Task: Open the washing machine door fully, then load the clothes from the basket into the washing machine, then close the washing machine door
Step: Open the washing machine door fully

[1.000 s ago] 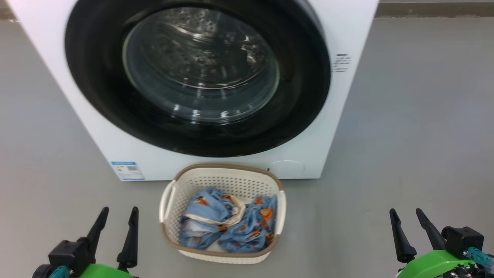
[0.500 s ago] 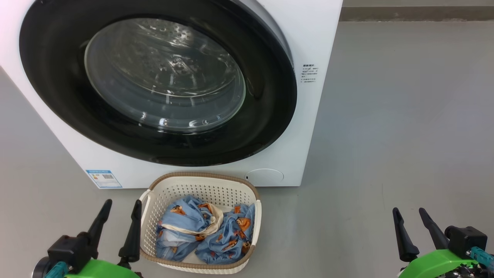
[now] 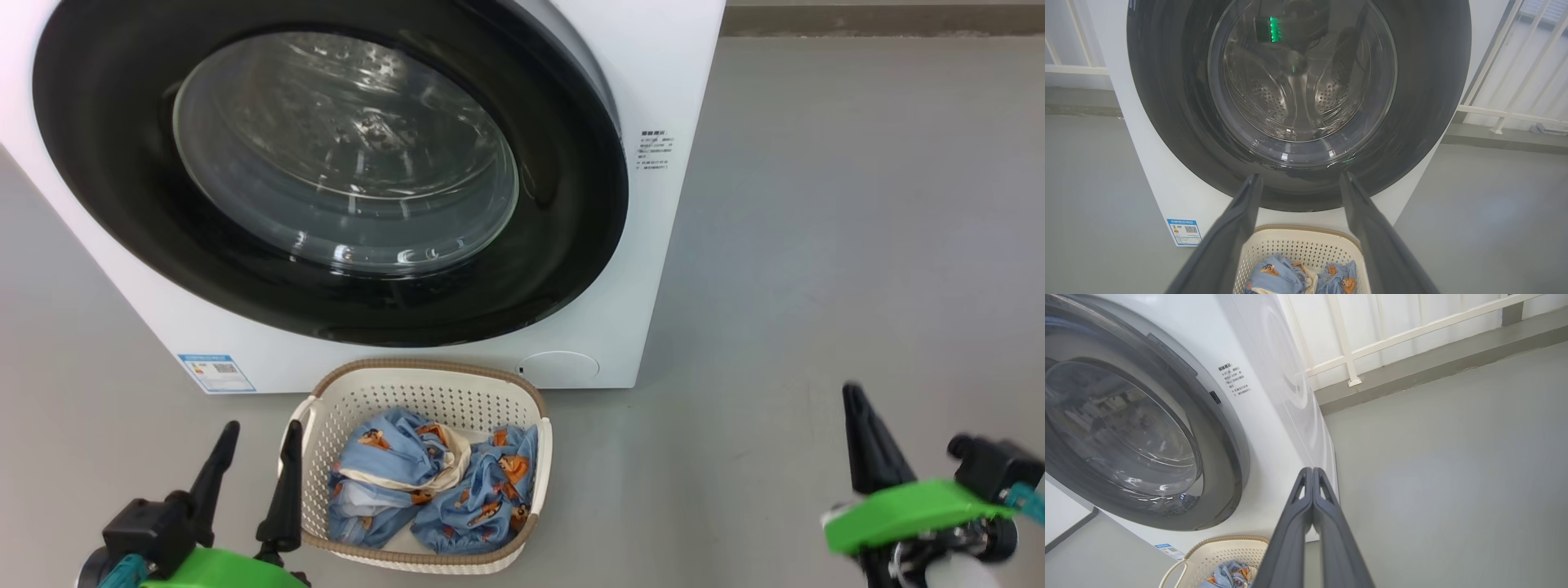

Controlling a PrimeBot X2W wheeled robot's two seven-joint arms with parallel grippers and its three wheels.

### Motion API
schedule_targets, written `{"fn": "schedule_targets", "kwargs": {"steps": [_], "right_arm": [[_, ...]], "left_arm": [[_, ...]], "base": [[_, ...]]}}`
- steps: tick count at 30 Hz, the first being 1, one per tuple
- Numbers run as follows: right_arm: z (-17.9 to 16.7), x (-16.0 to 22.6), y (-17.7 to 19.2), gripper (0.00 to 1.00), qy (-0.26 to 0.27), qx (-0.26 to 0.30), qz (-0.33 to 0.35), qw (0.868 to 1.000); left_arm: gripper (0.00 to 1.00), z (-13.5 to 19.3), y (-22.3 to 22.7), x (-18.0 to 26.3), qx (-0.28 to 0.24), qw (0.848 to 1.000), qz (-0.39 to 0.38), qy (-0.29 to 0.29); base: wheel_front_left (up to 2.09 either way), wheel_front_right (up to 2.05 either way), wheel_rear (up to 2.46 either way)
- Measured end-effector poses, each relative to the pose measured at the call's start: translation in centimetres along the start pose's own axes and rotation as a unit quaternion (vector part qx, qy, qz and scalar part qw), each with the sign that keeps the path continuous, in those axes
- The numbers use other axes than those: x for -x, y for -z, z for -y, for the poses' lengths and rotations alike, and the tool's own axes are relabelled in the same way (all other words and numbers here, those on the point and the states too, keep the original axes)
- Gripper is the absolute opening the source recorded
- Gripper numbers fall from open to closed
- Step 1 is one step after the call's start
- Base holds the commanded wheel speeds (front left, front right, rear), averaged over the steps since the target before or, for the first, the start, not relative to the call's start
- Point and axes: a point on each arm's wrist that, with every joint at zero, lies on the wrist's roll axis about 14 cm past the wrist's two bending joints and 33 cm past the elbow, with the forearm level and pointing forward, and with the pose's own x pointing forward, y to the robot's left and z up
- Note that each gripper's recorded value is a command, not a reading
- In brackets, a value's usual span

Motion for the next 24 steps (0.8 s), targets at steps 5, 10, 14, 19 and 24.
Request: {"fn": "schedule_targets", "kwargs": {"steps": [5, 10, 14, 19, 24], "right_arm": [[-1.6, -2.0, -3.1, 0.0, -0.013, -0.073, 0.051, 0.996], [-4.0, -4.4, -7.0, 0.0, -0.042, -0.187, 0.109, 0.975], [-5.5, -6.3, -9.1, 0.0, -0.064, -0.279, 0.131, 0.949], [-7.4, -8.7, -9.9, 0.0, -0.097, -0.371, 0.111, 0.917], [-9.4, -11.2, -8.9, 0.0, -0.132, -0.431, 0.032, 0.892]], "left_arm": [[1.0, 0.3, 0.3, -0.2, 0.011, 1.0, -0.002, -0.001], [1.0, 0.2, 0.7, -0.3, 0.013, 1.0, -0.007, -0.001], [1.0, 0.1, 1.2, -0.4, 0.019, 1.0, -0.013, -0.004], [1.0, -0.1, 1.0, -1.3, 0.021, 1.0, -0.009, -0.003], [1.0, -0.7, 1.2, -1.5, 0.022, 1.0, -0.012, -0.01]], "base": [[0.0, 0.0, 0.0], [0.0, 0.0, 0.0], [0.0, 0.0, 0.0], [0.0, 0.0, 0.0], [0.0, 0.0, 0.0]]}}
